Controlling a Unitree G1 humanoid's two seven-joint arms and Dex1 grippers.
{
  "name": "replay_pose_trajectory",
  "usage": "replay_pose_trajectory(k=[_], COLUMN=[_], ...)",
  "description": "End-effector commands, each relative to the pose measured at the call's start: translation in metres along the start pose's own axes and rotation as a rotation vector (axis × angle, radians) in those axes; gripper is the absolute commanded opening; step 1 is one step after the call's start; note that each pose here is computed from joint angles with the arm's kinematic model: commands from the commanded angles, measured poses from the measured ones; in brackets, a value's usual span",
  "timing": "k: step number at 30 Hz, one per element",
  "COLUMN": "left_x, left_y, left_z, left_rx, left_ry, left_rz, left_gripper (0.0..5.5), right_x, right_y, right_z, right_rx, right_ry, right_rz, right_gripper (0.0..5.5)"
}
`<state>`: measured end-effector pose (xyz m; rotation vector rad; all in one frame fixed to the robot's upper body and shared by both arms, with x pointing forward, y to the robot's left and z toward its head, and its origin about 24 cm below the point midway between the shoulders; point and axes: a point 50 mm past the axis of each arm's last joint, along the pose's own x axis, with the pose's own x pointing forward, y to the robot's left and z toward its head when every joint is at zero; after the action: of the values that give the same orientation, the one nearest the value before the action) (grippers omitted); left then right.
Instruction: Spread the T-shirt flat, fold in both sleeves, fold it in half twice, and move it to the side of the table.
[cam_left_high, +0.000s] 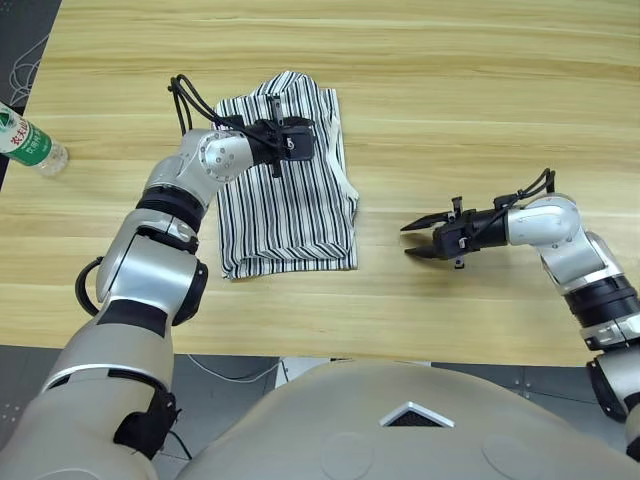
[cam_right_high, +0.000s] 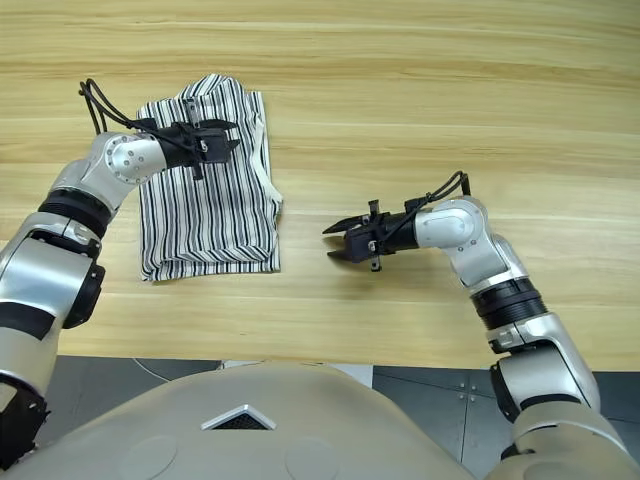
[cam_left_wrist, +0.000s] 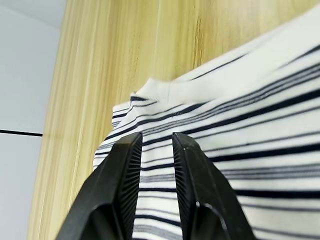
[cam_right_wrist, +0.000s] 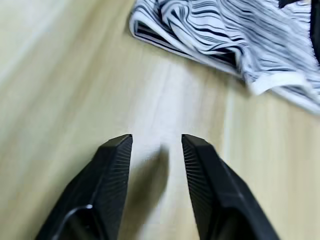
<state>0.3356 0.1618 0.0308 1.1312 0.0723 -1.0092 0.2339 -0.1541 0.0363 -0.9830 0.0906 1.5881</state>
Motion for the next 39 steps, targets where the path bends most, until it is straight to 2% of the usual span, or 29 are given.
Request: replay_pose_trajectory(k=[1, 4, 13, 18, 22, 37, 39], left_x=[0.004, 0.007, 0.011, 0.008, 0.009, 0.019, 0.020], left_y=[-0.007, -0.008, -0.022, -0.054, -0.070, -0.079, -0.079], left_z=[0.004, 0.006, 0.003, -0.010, -0.011, 0.002, 0.003], left_rx=[0.012, 0.013, -0.022, -0.064, -0.085, -0.095, -0.093], left_ry=[-0.011, -0.021, 0.004, 0.074, 0.078, 0.018, 0.014], left_rz=[-0.037, -0.041, -0.081, -0.165, -0.201, -0.224, -0.224], left_gripper=[1.12, 1.12, 1.12, 1.12, 1.12, 1.12, 1.12], right_x=[0.011, 0.027, 0.057, 0.078, 0.089, 0.113, 0.115], right_y=[0.010, 0.019, 0.030, 0.018, 0.019, 0.021, 0.022], right_z=[-0.002, 0.005, 0.028, 0.025, 0.024, 0.023, 0.023], right_rx=[-0.131, -0.227, -0.271, -0.261, -0.258, -0.170, -0.150], right_ry=[0.042, -0.013, -0.164, -0.107, -0.092, -0.085, -0.087], right_rz=[0.101, 0.128, 0.108, -0.017, -0.033, -0.001, 0.005], right_gripper=[2.51, 2.91, 2.91, 2.91, 2.91, 2.91, 2.65])
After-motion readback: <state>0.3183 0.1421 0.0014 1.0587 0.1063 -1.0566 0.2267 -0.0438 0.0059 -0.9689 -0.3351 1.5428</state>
